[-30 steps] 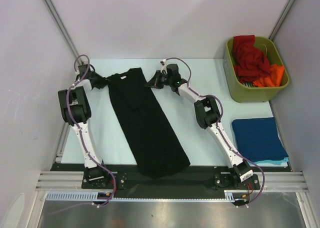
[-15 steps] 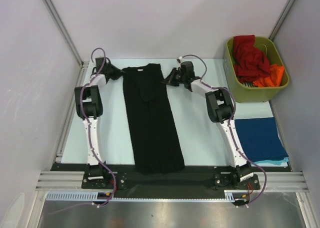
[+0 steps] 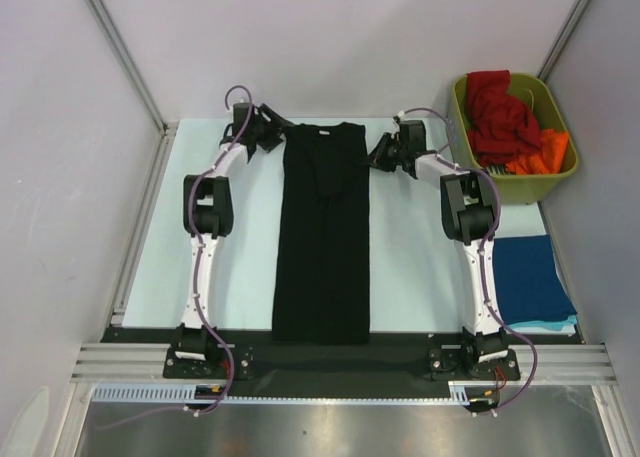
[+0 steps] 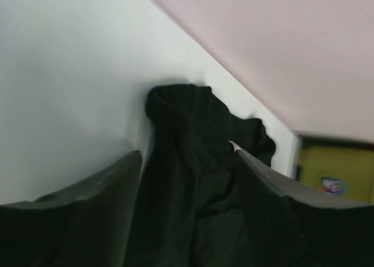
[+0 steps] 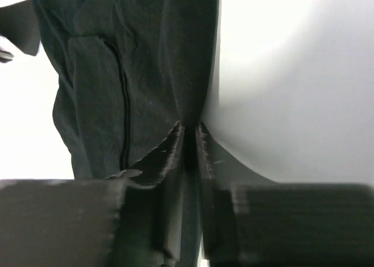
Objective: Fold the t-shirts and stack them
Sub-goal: Fold the tshirt
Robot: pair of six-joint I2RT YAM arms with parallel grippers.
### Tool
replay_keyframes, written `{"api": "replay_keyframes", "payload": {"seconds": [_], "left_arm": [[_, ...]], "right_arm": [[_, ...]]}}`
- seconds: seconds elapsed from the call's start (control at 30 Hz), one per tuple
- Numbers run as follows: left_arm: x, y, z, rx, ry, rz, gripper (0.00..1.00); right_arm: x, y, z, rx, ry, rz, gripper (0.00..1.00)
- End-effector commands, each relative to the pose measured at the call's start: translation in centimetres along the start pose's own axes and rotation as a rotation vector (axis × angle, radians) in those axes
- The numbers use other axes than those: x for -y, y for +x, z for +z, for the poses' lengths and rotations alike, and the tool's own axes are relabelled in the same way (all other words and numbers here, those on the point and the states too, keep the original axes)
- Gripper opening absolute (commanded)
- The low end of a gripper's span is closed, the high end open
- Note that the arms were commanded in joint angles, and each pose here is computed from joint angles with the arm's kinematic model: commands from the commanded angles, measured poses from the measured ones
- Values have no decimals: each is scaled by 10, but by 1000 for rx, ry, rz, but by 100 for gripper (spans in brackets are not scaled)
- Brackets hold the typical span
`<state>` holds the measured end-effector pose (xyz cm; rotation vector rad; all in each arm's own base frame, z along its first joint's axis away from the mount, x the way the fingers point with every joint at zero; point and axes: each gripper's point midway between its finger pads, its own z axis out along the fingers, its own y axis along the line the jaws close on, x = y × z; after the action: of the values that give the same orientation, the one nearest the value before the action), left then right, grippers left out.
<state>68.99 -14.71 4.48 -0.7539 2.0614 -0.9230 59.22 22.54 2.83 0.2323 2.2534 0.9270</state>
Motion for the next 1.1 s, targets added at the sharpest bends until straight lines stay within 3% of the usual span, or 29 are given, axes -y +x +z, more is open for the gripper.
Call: {"api": "replay_keyframes", "payload": {"seconds": [0.0, 0.03, 0.1, 0.13, 0.17, 0.2, 0.23, 0.33, 0.43, 0.53, 0.57, 0.6, 0.63, 0.77, 0.83, 0.87, 0.9, 1.0, 1.07], "left_arm": [[53, -59, -46, 114, 13, 126, 79], [55, -70, -56, 123, 5, 179, 81], [79, -87, -92, 148, -7, 250, 82], [58, -76, -101, 95, -83, 306, 82], [53, -74, -113, 84, -122, 336, 82], [79, -79, -152, 97, -114, 378, 81], [45, -50, -159, 11, -186, 404, 79], [34, 2, -231, -66, -226, 498, 73], [17, 70, -291, -159, -262, 549, 72], [2, 131, -338, -220, -270, 506, 68], [-1, 142, -349, -221, -265, 502, 66], [-7, 156, -358, -239, -268, 497, 65], [-33, 173, -368, -275, -316, 482, 61], [-59, 212, -411, -341, -296, 439, 57], [-70, 230, -423, -363, -294, 430, 61], [-54, 231, -427, -339, -218, 451, 63], [-43, 244, -433, -359, -194, 456, 66], [-64, 251, -449, -378, -359, 354, 74], [-83, 267, -457, -436, -412, 282, 73]], "right_arm": [[-2, -5, -12, -45, 56, -49, 23], [-11, -10, -15, -59, 52, -59, 39], [-19, -14, -22, -81, 58, -95, 48], [-29, -20, -33, -90, 65, -104, 58], [-31, -23, -40, -99, 81, -116, 60], [-32, -28, -48, -100, 105, -118, 61], [-37, -27, -67, -135, 144, -108, 62], [-49, -22, -118, -184, 236, -121, 68], [-39, 26, -156, -286, 316, -143, 71], [-37, 81, -206, -350, 350, -140, 72], [-59, 87, -230, -319, 314, -168, 72], [-40, 131, -243, -407, 342, -132, 72], [-48, 145, -254, -408, 325, -109, 72], [-85, 236, -300, -496, 183, -43, 72], [-92, 268, -318, -495, 106, -7, 73], [-102, 281, -325, -504, 70, 53, 79], [-106, 305, -331, -521, 8, 50, 100], [-113, 337, -341, -548, -19, 84, 98], [-106, 346, -342, -530, 6, 84, 98]]}}
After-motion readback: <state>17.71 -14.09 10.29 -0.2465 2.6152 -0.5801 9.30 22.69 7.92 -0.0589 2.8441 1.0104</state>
